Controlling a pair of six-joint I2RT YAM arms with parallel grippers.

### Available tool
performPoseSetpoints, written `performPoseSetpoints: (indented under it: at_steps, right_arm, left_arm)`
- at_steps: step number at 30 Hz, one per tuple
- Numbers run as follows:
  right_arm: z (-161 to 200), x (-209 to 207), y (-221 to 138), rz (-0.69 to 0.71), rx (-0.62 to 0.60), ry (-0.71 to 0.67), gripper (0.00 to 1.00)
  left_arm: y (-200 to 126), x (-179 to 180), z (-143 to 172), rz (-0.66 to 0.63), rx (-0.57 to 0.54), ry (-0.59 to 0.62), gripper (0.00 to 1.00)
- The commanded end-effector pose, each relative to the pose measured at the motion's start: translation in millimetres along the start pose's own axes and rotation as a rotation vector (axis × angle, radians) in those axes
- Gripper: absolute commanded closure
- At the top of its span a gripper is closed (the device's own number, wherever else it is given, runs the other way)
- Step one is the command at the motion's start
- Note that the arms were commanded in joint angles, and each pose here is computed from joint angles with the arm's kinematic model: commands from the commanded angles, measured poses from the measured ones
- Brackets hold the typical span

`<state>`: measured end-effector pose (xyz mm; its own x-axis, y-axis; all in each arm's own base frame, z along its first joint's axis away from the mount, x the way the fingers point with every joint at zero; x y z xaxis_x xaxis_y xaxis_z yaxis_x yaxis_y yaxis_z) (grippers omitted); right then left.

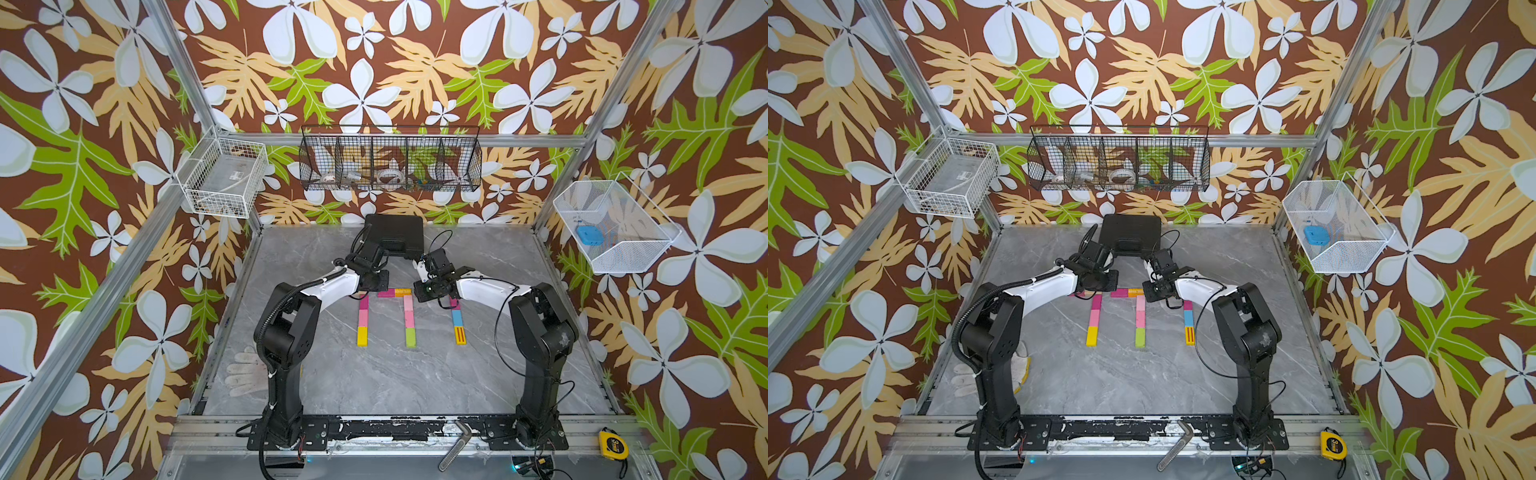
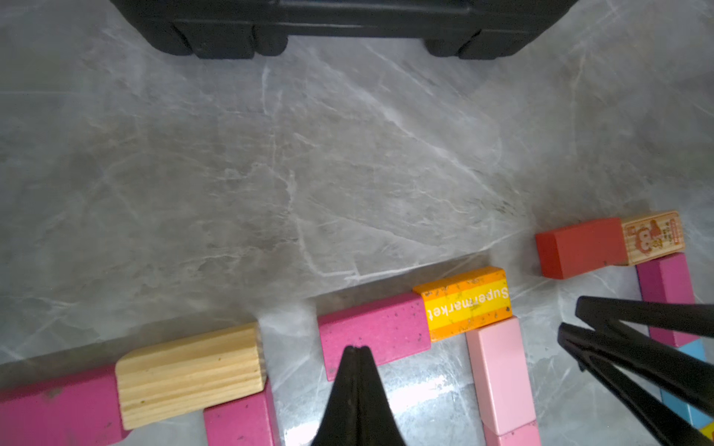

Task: Assemble the number 7 with building blocks
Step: Adjust the building block at the center of the board.

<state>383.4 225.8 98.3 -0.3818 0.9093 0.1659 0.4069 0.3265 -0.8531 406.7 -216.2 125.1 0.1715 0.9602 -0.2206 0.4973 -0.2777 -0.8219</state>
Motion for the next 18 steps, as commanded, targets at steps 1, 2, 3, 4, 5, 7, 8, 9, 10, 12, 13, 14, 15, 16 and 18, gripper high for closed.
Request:
performPoseSetpoints:
  at_steps: [1,2,3,4,5,7,8,9,10,12,13,14,15,16,18]
  right_arm:
    - [4,1,0,0.009,0.002,0.011,0.78]
    - [5,1,2,0.008,0.004,0.013,0.78]
    - [7,1,3,0.004,0.006,0.016,0.78]
    - [7,0,5,0.005,0.009,0.018,0.78]
    - [8,0,6,0.005,0.012,0.018,0.78]
    - [9,0,8,0.005,0.015,0.022,0.78]
    - [10,1,9,0.004,0.017,0.019,0.78]
    - [10,1,10,0.004,0.017,0.019,0.78]
    - [10,1,10,0.004,0.018,0.02,0.78]
    - [11,1,11,0.005,0.019,0.02,0.78]
    - [11,0,12,0.006,0.021,0.02,0.78]
    - [11,0,12,0.005,0.022,0.021,0.78]
    - [11,0,13,0.005,0.023,0.021,0.78]
    - [12,0,14,0.006,0.025,0.021,0.78]
    - [12,0,14,0.005,0.026,0.02,0.78]
  left_arm:
    - [-5,-4,-3,0.037,-0.014,0.01,1.0]
    - [-7,-4,-4,0.042,-0.017,0.008,1.0]
    - [-9,-6,-5,0.048,-0.019,0.008,1.0]
    - [-10,-6,-5,0.053,-0.022,0.009,1.0]
    - [-11,-7,-5,0.057,-0.022,0.009,1.0]
    - [-12,-8,-6,0.064,-0.024,0.012,1.0]
    - [-13,-8,-6,0.066,-0.024,0.011,1.0]
    - [-12,-8,-6,0.068,-0.022,0.012,1.0]
    - [-12,-9,-6,0.071,-0.023,0.012,1.0]
    - [-12,-9,-6,0.077,-0.023,0.011,1.0]
    - [-12,-10,-6,0.08,-0.023,0.012,1.0]
    - [-12,-10,-6,0.083,-0.021,0.011,1.0]
    - [-12,-10,-6,0.084,-0.021,0.012,1.0]
    - [-12,-10,-6,0.087,-0.022,0.011,1.0]
    - [-11,-10,-6,0.087,-0.02,0.012,1.0]
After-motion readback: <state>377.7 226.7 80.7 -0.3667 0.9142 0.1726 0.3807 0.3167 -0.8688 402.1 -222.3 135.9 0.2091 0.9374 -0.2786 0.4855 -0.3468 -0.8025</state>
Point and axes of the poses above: each gripper's point midway between its finger pads, its own y axis out along the fingers, its own x axis along the line the jaws close on, z = x × y, the point moved 6 cm from there along -y, back along the fingers
